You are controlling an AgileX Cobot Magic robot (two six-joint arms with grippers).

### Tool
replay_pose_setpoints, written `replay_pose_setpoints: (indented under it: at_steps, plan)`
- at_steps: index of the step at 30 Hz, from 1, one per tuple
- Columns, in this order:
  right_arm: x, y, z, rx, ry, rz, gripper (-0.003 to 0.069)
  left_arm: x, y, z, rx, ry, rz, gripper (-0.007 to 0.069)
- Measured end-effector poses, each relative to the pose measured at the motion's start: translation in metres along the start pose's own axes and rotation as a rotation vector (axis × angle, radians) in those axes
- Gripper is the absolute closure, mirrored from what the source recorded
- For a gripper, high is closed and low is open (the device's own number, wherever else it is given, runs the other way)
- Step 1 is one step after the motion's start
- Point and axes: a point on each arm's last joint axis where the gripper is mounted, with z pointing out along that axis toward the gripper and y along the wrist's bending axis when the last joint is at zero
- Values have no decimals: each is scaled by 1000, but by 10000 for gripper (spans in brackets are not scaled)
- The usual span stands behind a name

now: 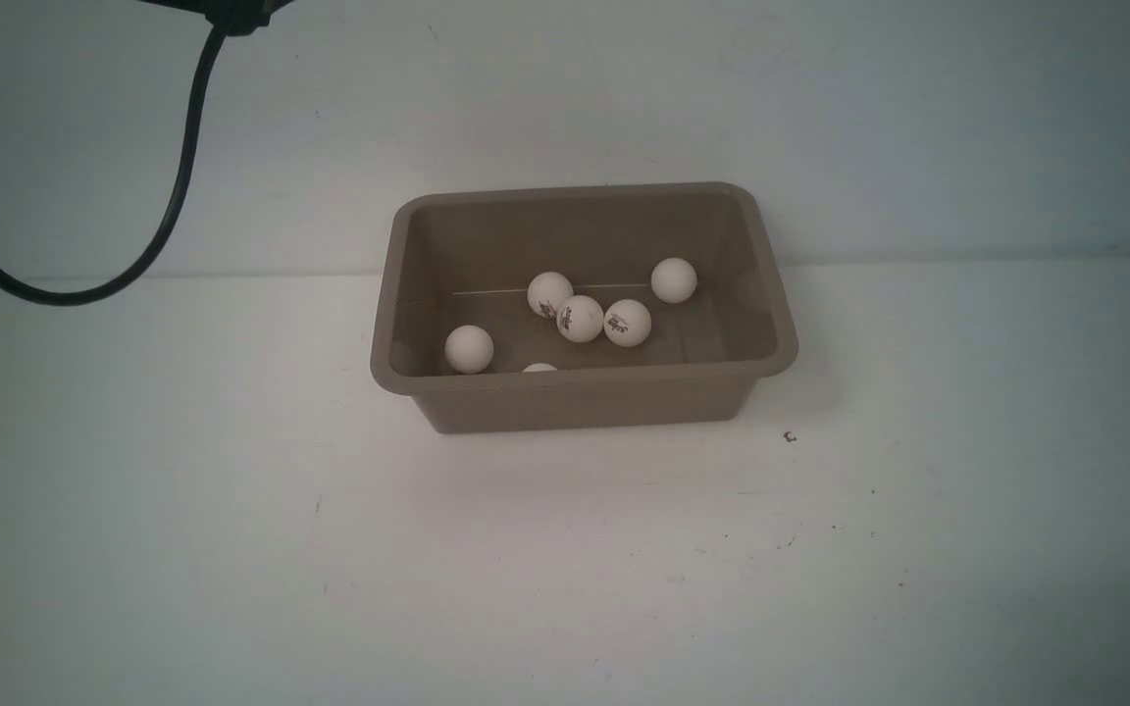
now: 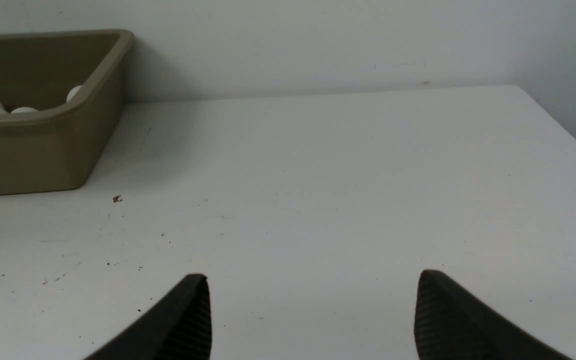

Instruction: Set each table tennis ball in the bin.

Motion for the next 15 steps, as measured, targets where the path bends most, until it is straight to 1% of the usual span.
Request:
replay_pose_setpoints:
  at_steps: [3, 10, 15]
  plan:
    - [0, 0, 0, 0, 0, 0, 165, -2, -2, 0, 18, -20, -28, 105]
    - [0, 0, 0, 0, 0, 0, 165, -7, -9, -1, 104, -72, -106, 105]
    - [0, 0, 0, 0, 0, 0, 165, -16, -13, -2, 160, -169, -181, 105]
